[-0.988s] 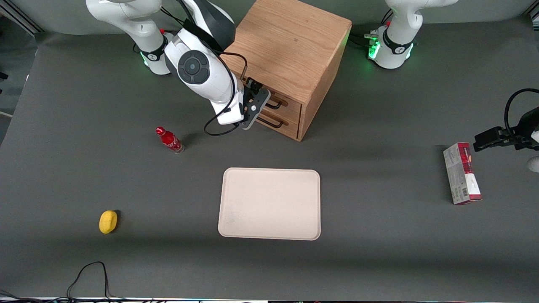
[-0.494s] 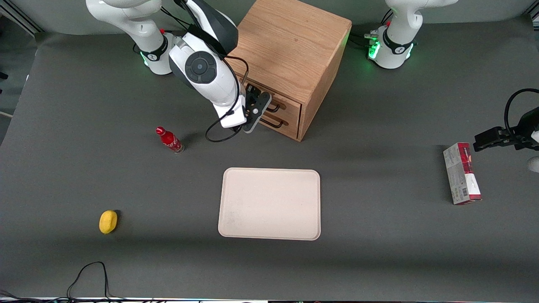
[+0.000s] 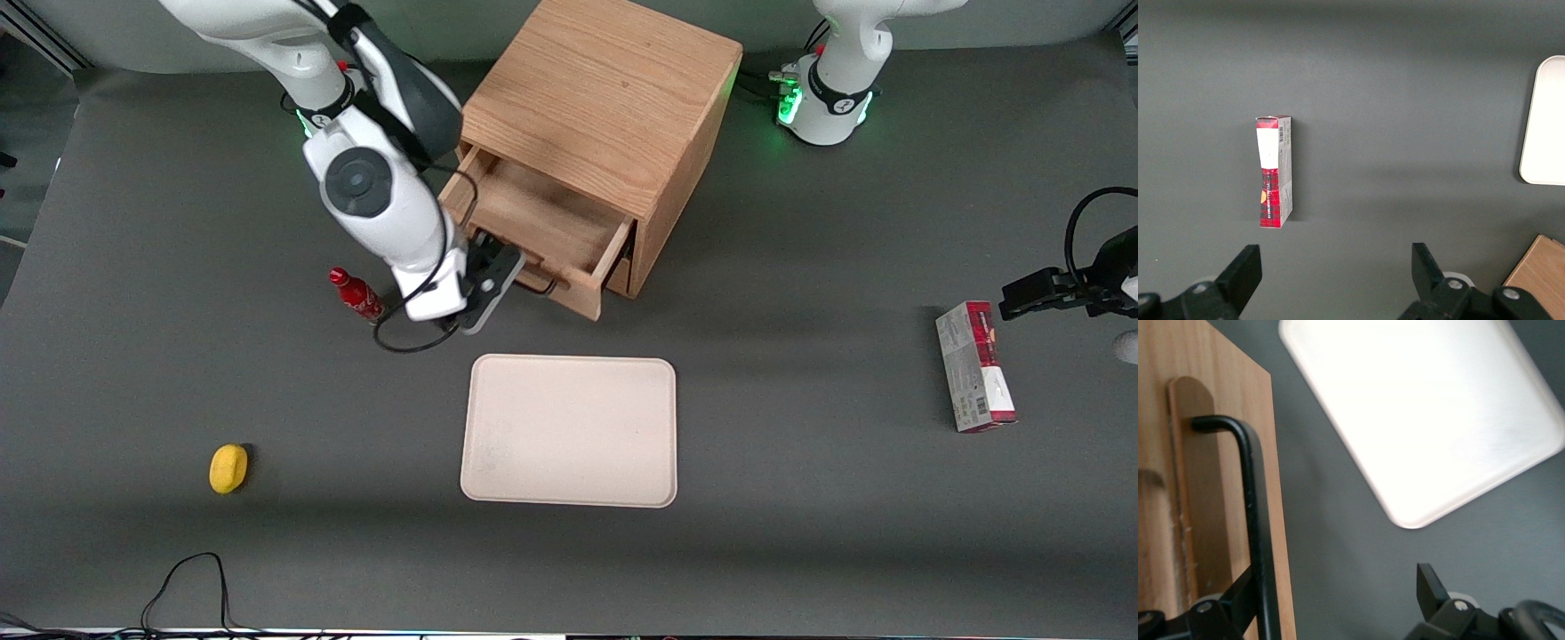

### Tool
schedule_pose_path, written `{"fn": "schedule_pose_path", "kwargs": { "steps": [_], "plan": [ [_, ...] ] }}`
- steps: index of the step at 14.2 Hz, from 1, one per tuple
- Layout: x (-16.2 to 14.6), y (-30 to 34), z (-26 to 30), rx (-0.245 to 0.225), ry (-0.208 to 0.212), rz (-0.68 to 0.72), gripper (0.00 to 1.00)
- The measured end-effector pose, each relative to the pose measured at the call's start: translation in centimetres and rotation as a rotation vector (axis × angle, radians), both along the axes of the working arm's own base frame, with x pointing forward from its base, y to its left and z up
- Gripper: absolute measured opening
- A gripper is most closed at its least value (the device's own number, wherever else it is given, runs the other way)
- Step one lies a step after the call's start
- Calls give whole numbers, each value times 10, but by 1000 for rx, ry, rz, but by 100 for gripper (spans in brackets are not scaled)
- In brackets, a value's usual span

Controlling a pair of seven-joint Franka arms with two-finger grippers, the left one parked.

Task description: Open upper drawer

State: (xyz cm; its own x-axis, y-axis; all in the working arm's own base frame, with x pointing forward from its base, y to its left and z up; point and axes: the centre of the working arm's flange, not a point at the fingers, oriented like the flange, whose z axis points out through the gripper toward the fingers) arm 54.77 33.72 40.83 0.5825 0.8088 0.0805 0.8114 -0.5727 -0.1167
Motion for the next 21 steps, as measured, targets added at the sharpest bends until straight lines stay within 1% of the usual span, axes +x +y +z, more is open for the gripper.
{"fn": "schedule_pose_path", "kwargs": {
  "steps": [3,5,6,10,12,14,15,17,18,19,20,21],
  "plan": [
    [37,-29,-1,7,-25,-25,100],
    [54,-34,-5,-15,-53,-16,100],
    [60,-34,-6,-22,-64,-13,100],
    [85,-50,0,-16,-96,-47,100],
    [93,-56,4,-13,-105,-61,100],
    [96,-60,10,-18,-103,-68,100],
    [101,-66,20,-19,-114,-80,100],
    [111,-83,51,-34,-114,-108,100],
    [115,-93,69,-39,-123,-125,100],
    [118,-103,87,-29,-145,-154,100],
    [120,-114,106,-5,-161,-207,100],
    [119,-131,124,19,-160,-276,100]
  ]
}}
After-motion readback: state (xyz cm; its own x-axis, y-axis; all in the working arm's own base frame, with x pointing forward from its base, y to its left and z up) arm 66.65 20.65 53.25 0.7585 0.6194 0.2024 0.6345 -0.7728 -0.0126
